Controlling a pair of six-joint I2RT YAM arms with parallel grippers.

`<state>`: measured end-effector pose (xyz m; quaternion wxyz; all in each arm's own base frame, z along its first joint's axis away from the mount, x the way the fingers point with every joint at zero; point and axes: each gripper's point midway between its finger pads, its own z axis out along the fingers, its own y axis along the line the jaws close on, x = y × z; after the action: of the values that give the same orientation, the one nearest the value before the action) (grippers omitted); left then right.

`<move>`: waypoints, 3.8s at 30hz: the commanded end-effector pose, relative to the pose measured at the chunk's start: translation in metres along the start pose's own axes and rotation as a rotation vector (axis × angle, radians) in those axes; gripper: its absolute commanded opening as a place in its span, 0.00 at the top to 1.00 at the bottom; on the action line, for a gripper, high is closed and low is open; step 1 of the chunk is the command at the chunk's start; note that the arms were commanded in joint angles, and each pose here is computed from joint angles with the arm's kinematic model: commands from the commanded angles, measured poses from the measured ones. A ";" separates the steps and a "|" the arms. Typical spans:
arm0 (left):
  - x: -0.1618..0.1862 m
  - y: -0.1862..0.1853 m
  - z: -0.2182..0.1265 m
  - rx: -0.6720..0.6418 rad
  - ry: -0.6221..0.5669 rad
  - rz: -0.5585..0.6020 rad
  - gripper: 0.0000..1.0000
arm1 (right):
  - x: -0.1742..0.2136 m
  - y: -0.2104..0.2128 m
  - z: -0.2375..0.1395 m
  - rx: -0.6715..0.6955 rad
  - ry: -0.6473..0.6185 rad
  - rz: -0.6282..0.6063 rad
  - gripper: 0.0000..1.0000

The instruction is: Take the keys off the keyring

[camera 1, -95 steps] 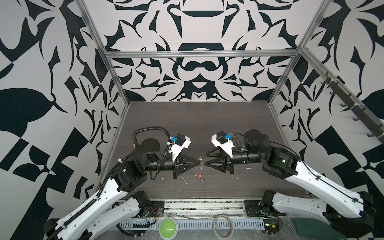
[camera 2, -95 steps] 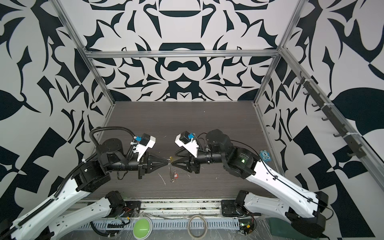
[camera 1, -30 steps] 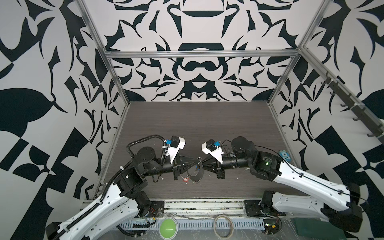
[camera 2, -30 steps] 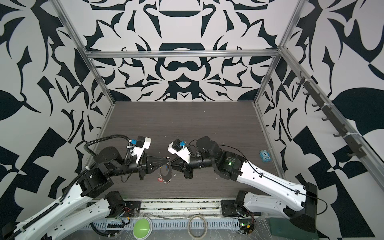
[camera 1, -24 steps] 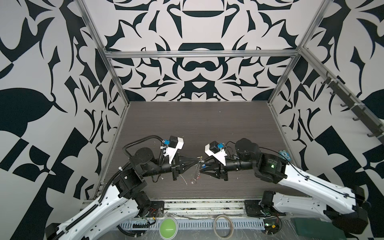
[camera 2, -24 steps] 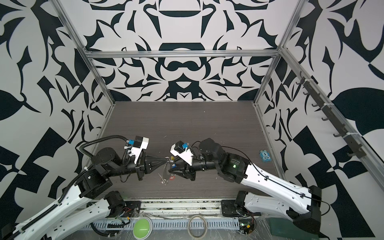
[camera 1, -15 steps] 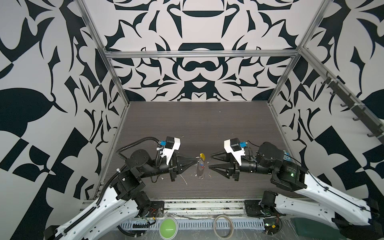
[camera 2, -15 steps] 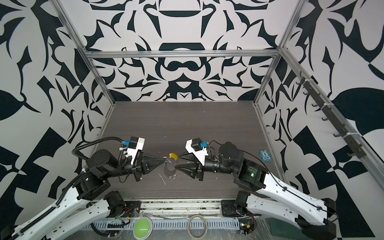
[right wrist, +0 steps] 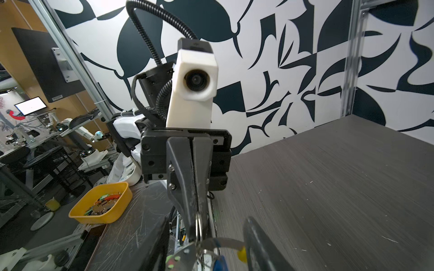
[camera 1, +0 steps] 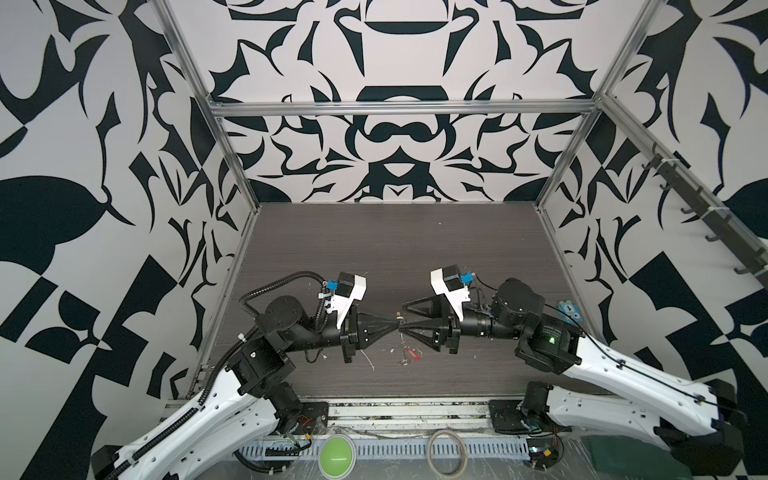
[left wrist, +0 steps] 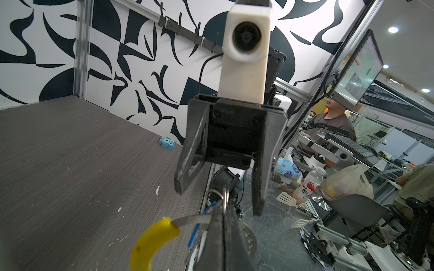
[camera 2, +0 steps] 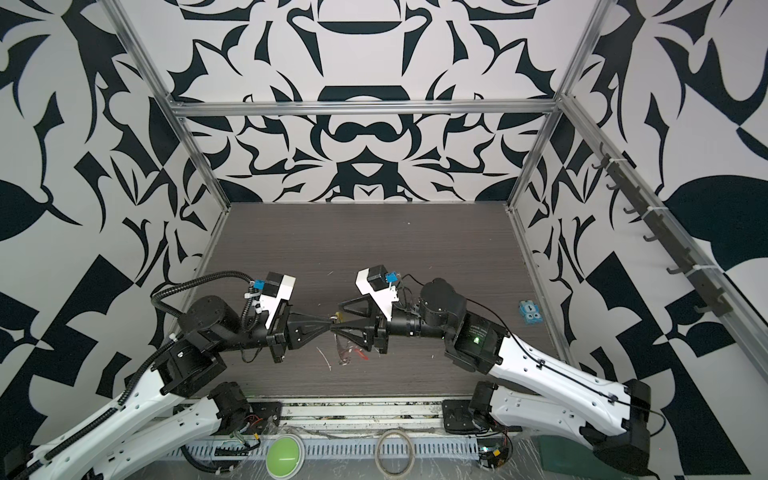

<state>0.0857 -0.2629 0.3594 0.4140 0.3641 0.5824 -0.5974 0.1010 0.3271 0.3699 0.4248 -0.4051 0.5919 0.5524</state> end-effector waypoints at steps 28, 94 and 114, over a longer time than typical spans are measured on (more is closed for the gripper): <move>-0.007 0.003 -0.005 -0.033 -0.056 0.028 1.00 | -0.007 0.014 -0.005 -0.051 -0.013 -0.001 0.88; 0.024 0.000 0.013 0.017 0.285 -0.093 1.00 | 0.018 0.004 -0.008 -0.144 0.278 0.047 1.00; -0.007 0.011 -0.002 -0.107 0.038 0.013 1.00 | -0.003 -0.028 -0.032 0.139 0.012 -0.034 0.49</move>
<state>0.0953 -0.2626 0.3470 0.3964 0.3699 0.6373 -0.5477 0.1196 0.2905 0.3528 0.4227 -0.4059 0.6427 0.4936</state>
